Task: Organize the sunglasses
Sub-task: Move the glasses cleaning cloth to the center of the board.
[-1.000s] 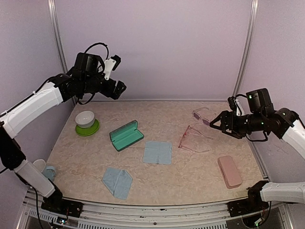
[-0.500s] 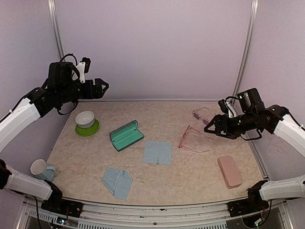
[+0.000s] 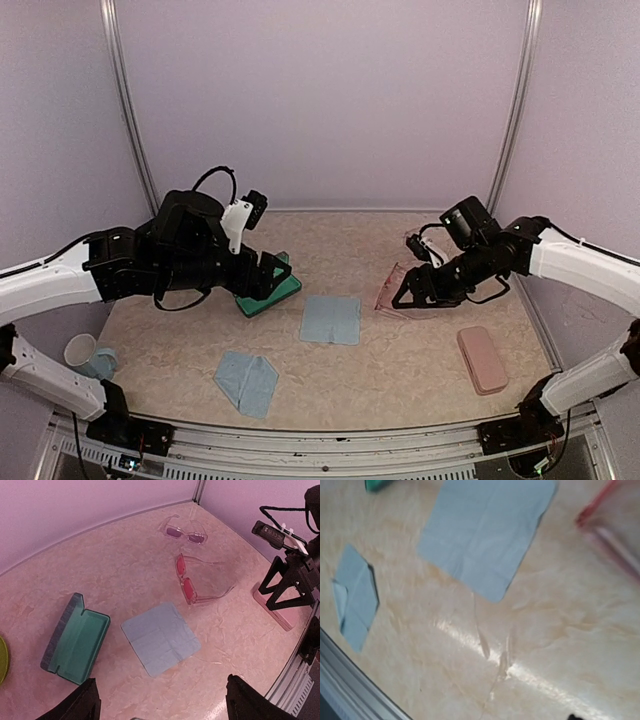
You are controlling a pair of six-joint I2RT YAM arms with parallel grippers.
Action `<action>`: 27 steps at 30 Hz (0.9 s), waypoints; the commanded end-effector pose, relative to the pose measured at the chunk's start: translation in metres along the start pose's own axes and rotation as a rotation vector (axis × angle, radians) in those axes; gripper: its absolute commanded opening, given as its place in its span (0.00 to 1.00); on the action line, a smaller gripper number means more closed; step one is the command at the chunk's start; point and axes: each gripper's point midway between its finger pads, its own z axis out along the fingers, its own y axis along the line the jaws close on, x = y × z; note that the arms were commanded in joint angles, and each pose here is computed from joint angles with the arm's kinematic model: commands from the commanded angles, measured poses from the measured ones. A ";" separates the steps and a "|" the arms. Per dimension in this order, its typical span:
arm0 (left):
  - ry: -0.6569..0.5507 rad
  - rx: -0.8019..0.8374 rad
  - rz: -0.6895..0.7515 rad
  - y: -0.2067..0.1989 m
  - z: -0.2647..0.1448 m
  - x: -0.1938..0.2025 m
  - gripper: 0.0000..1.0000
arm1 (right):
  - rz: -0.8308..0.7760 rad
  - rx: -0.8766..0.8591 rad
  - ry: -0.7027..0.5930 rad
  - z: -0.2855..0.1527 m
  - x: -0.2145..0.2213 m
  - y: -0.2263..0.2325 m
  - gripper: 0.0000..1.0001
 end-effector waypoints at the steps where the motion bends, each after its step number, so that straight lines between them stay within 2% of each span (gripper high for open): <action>1: 0.052 -0.024 -0.068 -0.007 0.014 0.026 0.83 | -0.047 0.045 0.020 0.010 0.001 0.007 0.72; 11: 0.170 -0.017 -0.230 -0.017 0.038 0.066 0.74 | 0.040 0.188 0.112 0.056 0.006 0.001 0.58; 16: 0.224 -0.005 -0.296 -0.026 0.057 0.078 0.69 | 0.102 0.222 0.163 0.084 0.010 0.000 0.55; 22: 0.349 -0.091 -0.337 -0.020 0.089 0.105 0.62 | 0.120 0.259 0.183 0.111 0.005 0.002 0.50; 27: 0.441 -0.132 -0.343 -0.010 0.111 0.125 0.61 | 0.124 0.290 0.201 0.131 0.002 -0.001 0.44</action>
